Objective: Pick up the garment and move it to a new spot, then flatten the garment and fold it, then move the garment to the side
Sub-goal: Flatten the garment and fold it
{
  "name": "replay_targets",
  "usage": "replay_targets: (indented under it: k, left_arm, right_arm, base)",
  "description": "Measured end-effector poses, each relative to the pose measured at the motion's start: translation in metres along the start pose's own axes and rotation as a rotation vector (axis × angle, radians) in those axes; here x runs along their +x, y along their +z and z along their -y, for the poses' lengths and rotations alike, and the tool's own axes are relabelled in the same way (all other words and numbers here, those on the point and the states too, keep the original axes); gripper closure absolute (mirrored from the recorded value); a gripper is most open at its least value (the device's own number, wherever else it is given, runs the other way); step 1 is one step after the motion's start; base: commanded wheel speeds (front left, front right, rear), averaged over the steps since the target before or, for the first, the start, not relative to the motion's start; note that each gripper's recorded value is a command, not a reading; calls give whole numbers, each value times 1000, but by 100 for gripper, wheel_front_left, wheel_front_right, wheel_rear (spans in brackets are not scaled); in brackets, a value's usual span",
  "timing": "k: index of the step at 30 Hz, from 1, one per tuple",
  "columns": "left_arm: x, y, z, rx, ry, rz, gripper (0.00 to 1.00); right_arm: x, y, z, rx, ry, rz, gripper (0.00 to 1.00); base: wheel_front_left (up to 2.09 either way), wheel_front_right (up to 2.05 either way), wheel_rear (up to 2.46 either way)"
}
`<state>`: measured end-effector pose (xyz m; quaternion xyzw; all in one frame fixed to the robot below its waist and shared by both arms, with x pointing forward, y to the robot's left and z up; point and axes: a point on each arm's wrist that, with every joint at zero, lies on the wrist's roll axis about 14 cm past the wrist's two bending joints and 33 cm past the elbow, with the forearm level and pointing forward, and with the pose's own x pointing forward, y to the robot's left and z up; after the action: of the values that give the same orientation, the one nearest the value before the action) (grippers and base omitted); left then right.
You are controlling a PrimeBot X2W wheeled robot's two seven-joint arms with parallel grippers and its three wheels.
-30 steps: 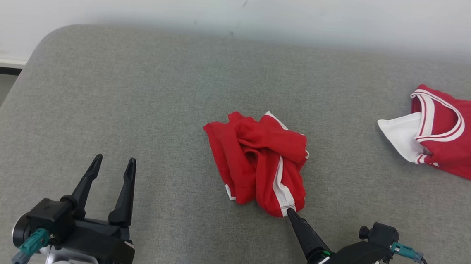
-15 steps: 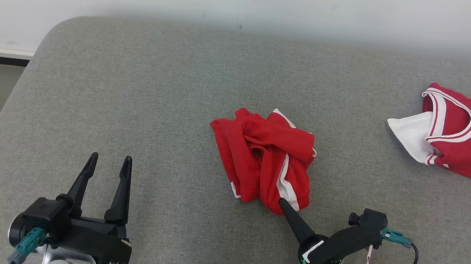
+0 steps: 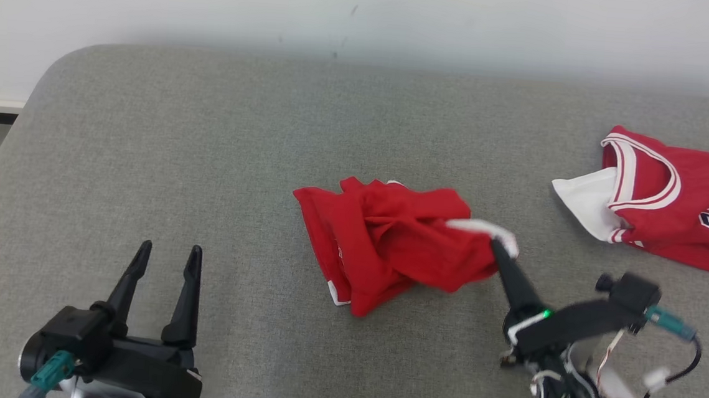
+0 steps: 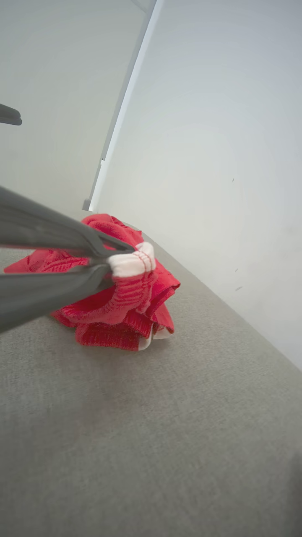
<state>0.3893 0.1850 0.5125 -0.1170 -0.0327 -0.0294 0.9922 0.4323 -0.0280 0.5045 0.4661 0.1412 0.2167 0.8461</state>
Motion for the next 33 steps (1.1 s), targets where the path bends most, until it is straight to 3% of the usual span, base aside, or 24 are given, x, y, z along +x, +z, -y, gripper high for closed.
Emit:
replay_targets:
  k: [7,10,13,16,22,26,33]
  left_arm:
    - [-1,-4,24,-16,-60,-6,0]
    - [-3,-5,29,-19,-75,-7,0]
    - [-4,-6,32,-34,-71,-6,0]
    - [-5,-8,37,-45,-88,-11,0]
    - [-1,-12,45,-49,-125,-23,0]
    - [11,-9,66,-47,-204,-14,0]
    - [47,4,127,-31,-398,14,0]
  right_arm:
    - [18,48,-62,-126,165,126,100]
    - [21,49,-99,-140,271,136,100]
    - [20,38,-110,-157,312,104,100]
    - [12,22,-87,-185,266,50,100]
    - [-28,-9,-7,-175,60,-41,100]
    - [-55,-6,31,-169,-53,-11,100]
    - [-83,19,60,-180,-156,90,100]
  base:
    - [0,0,0]
    - [0,0,0]
    - [0,0,0]
    - [0,0,0]
    - [0,0,0]
    - [0,0,0]
    - [0,0,0]
